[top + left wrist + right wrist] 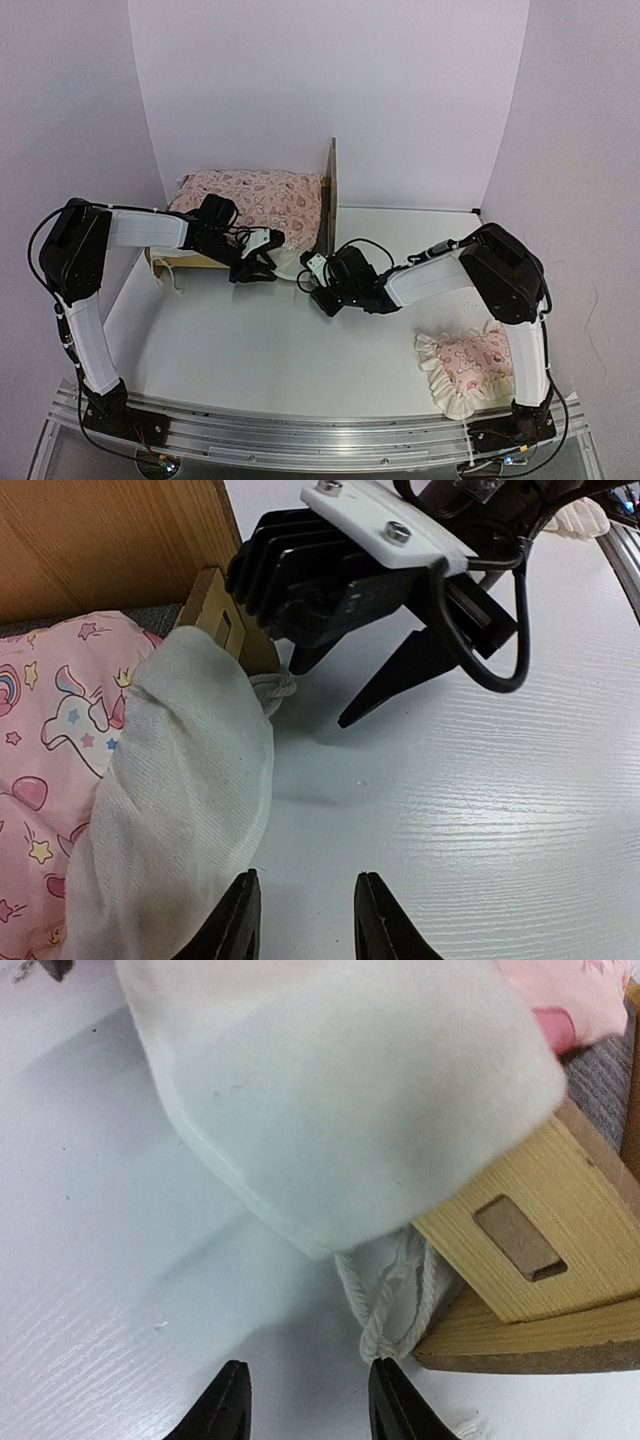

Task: Set up the pet bed

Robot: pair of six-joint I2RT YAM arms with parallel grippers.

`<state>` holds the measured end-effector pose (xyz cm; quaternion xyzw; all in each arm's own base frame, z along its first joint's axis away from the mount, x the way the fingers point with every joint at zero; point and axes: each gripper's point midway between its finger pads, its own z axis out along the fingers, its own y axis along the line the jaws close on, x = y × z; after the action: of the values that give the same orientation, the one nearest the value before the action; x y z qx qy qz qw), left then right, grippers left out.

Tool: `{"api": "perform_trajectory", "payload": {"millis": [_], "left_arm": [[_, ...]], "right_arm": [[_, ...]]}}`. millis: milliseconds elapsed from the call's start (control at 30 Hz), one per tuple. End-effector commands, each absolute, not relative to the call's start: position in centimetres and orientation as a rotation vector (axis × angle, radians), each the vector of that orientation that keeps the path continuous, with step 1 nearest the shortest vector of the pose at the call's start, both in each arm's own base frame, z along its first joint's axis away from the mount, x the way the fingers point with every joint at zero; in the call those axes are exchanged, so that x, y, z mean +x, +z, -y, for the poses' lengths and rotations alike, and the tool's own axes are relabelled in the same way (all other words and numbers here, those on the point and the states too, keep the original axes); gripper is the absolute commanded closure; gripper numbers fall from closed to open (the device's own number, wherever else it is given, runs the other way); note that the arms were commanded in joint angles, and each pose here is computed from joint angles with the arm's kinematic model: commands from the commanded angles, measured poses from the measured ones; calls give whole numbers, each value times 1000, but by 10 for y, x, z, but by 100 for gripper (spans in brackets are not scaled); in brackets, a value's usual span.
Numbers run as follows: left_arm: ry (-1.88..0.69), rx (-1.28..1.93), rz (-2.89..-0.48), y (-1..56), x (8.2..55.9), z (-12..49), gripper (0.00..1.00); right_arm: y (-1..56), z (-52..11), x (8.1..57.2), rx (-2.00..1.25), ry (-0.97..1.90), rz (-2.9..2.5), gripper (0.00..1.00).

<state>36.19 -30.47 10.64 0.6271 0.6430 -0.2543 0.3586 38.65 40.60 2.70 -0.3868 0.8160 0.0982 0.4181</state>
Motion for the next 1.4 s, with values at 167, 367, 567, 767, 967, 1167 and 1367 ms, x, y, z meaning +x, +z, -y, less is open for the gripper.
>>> {"api": "perform_trajectory", "payload": {"millis": [167, 367, 567, 767, 967, 1167, 1367], "left_arm": [[-644, 1590, -1613, 124, 359, 303, 66], [-636, 1585, -1619, 124, 359, 302, 66], [-635, 1576, -1625, 125, 360, 302, 67], [-642, 1574, -1625, 126, 362, 303, 67], [-679, 1588, -1618, 118, 355, 306, 67], [-679, 1577, -1630, 98, 357, 322, 67], [-682, 1591, -1619, 83, 360, 336, 66]], "right_arm": [[42, -422, 414, -1005, 114, -1905, 54], [20, -418, 420, -1051, 42, -1932, 54], [4, -399, 424, -1037, -50, -1987, 55], [-14, -384, 422, -987, 1, -2109, 87], [15, -404, 405, -864, 502, -2232, 100], [48, -419, 396, -730, 936, -2283, 100], [72, -423, 393, -630, 1168, -2264, 100]]}}
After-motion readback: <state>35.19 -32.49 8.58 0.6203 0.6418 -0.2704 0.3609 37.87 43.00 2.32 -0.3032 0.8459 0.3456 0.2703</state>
